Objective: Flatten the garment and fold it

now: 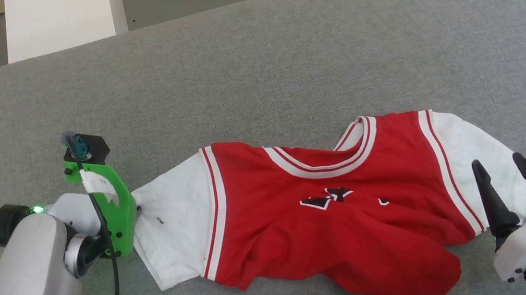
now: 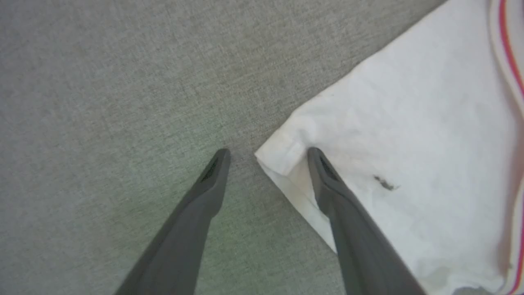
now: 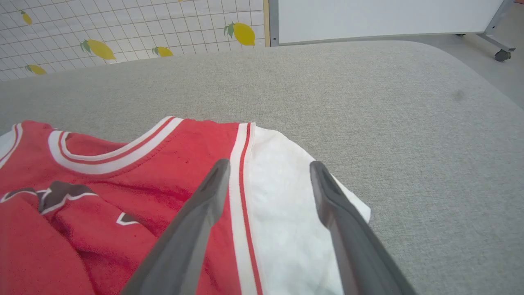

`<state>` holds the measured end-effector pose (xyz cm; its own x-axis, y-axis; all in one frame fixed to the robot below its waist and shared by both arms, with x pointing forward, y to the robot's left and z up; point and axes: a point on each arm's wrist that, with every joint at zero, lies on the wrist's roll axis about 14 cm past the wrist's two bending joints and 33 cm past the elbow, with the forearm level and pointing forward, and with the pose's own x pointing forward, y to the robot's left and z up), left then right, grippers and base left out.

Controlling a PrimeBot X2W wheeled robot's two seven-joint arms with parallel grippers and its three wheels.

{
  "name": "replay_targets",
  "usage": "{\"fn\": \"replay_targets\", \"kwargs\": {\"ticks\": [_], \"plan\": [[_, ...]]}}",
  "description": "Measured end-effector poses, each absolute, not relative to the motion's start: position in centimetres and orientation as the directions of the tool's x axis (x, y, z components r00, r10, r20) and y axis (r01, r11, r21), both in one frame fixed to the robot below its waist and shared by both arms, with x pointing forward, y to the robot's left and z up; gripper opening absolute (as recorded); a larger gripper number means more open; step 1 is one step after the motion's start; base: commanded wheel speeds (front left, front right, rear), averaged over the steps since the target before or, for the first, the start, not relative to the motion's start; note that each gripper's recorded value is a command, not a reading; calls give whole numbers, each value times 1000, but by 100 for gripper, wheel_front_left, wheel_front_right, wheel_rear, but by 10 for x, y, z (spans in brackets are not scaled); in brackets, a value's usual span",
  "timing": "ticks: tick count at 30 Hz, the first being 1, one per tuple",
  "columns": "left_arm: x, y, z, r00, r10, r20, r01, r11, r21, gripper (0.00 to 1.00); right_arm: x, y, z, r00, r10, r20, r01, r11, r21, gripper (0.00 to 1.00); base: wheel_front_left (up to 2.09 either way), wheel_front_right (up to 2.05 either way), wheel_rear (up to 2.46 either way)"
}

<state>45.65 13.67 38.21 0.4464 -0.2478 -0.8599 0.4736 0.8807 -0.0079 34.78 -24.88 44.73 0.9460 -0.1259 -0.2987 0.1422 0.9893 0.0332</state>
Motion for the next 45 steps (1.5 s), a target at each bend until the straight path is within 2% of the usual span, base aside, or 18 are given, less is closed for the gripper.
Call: {"fn": "replay_targets", "kwargs": {"ticks": [1,2,3,5,10,18,24,32,37,41,45], "plan": [[455,133,380,434,-265,-861,472,881,-33,100,349,-249,447,946,-125,-300,141,989,33,100,0,0,0],[455,130,380,427,-281,-859,469,882,-55,47,350,-248,446,945,-124,-301,140,990,33,100,0,0,0],[455,127,379,422,-297,-857,463,883,-78,0,351,-248,445,945,-124,-303,140,990,32,100,0,0,0],[455,125,380,426,-318,-847,454,885,-104,0,352,-248,443,943,-124,-309,139,990,27,100,0,0,0],[463,125,389,514,-344,-786,424,898,-116,0,349,-249,437,933,-125,-339,140,990,21,100,0,0,0],[463,160,418,695,-261,-671,309,950,-49,0,344,-252,438,921,-114,-373,126,992,8,100,0,0,0],[446,178,449,790,-218,-573,245,969,-31,0,341,-247,430,881,-63,-469,76,997,10,100,0,0,0],[418,181,488,865,-203,-460,228,974,0,0,352,-257,428,744,2,-668,22,999,27,100,0,0,0],[409,169,495,863,-237,-445,262,965,-7,0,380,-264,439,671,20,-741,-6,1000,21,100,0,0,0],[408,165,496,863,-248,-441,272,962,-9,0,392,-267,428,576,15,-817,-18,1000,5,100,0,0,0],[408,165,492,858,-248,-450,273,962,-11,0,405,-263,416,524,8,-852,-43,999,-17,100,0,0,0]]}}
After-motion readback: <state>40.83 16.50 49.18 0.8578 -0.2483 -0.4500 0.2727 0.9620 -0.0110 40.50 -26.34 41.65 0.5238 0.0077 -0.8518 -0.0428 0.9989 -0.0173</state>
